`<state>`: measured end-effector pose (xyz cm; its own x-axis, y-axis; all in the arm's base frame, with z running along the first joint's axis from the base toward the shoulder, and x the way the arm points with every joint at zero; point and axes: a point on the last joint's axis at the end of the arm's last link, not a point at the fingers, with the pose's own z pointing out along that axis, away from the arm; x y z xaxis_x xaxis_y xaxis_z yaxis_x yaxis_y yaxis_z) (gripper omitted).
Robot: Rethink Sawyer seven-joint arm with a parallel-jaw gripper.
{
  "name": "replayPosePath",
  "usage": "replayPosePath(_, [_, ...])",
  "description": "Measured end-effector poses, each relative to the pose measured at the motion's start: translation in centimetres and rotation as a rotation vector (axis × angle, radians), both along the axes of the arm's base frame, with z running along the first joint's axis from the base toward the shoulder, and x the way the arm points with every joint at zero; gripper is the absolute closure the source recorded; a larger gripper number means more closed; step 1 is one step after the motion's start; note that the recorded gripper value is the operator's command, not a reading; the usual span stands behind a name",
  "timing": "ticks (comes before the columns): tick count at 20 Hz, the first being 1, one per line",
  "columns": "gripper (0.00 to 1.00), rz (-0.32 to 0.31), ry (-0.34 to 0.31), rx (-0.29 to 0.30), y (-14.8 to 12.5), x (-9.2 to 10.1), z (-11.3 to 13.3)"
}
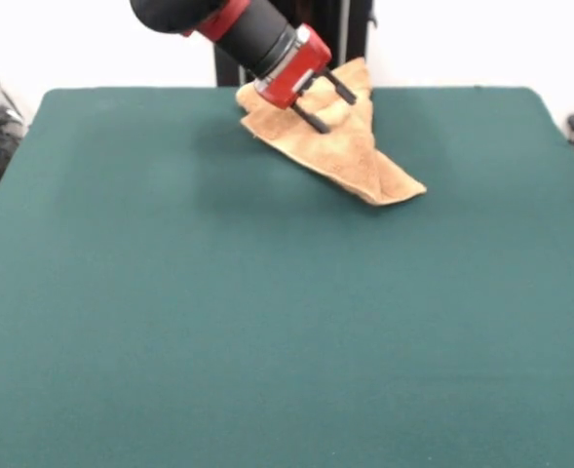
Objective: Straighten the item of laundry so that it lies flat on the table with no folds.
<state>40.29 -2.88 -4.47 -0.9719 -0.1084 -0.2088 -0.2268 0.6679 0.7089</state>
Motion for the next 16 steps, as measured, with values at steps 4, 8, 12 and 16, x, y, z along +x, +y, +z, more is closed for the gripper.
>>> replayPosePath(4, [0.00,-0.056,-0.096,-0.058,0.0,0.5,-0.5])
replayPosePath(8, [0.00,-0.111,-0.255,-0.103,0.2,0.8,-0.8])
replayPosePath(12, [0.00,-0.114,-0.448,-0.184,0.3,1.6,-1.5])
replayPosePath(16, [0.00,-0.074,-0.548,-0.244,0.4,2.4,-1.9])
